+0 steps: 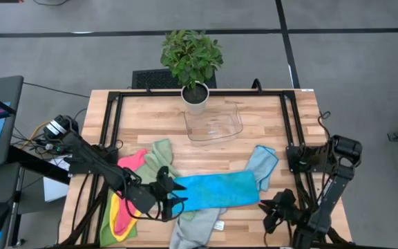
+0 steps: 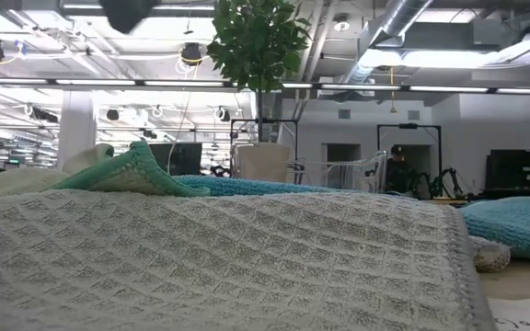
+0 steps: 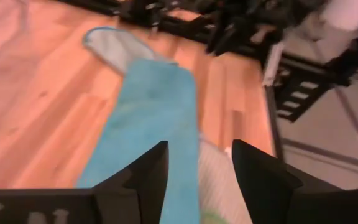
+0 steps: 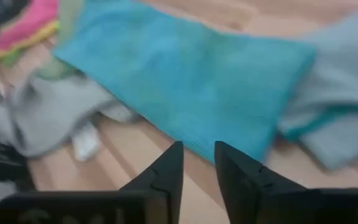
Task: Fold microfiber towels
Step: Fold the blue microfiber cloth
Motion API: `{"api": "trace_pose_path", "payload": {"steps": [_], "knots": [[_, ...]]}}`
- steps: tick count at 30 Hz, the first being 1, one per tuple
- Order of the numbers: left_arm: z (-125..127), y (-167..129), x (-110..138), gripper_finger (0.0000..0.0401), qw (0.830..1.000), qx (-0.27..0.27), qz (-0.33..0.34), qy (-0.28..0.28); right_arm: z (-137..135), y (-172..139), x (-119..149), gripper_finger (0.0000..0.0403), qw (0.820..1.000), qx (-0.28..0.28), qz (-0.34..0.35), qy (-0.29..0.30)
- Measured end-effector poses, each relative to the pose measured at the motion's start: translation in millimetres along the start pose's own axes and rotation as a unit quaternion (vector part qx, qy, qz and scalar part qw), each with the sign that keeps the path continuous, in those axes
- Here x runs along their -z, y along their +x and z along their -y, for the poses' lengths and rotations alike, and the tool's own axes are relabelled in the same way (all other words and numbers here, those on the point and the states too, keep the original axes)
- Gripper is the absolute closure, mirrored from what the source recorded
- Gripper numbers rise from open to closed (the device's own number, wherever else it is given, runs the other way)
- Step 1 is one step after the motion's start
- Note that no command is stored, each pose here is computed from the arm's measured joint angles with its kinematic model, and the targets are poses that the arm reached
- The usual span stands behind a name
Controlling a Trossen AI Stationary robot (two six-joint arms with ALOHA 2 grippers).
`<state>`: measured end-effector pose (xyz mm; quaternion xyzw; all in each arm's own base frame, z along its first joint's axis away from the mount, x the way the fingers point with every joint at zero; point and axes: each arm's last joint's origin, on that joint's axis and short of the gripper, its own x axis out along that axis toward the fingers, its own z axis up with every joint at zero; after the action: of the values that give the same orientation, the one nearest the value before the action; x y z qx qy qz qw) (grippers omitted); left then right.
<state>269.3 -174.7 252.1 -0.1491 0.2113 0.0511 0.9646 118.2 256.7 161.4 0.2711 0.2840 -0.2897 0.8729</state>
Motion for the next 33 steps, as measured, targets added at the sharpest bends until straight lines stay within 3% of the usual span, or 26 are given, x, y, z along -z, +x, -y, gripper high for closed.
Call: {"api": "trace_pose_path", "payload": {"steps": [9, 18, 27, 33], "knots": [[-10.2, 52.0, 33.9, 0.0305, 0.999, 0.032, -0.035, -0.003, 15.3, 29.6, 14.5, 0.0348, 0.996, -0.047, -0.076, 0.008], [-17.0, 80.6, 76.3, 0.0360, 0.994, 0.004, -0.107, -0.016, 20.4, 60.7, 14.9, 0.0387, 0.994, 0.033, -0.105, -0.006], [-18.1, 84.2, 83.6, 0.0380, 0.991, 0.012, -0.132, -0.019, 20.0, 58.6, 12.4, 0.0365, 0.992, 0.040, -0.123, -0.001], [-19.4, 85.3, 82.5, 0.0380, 0.991, 0.013, -0.133, -0.027, 10.7, 23.3, -18.0, 0.0350, 0.992, -0.027, -0.120, 0.007]]}}
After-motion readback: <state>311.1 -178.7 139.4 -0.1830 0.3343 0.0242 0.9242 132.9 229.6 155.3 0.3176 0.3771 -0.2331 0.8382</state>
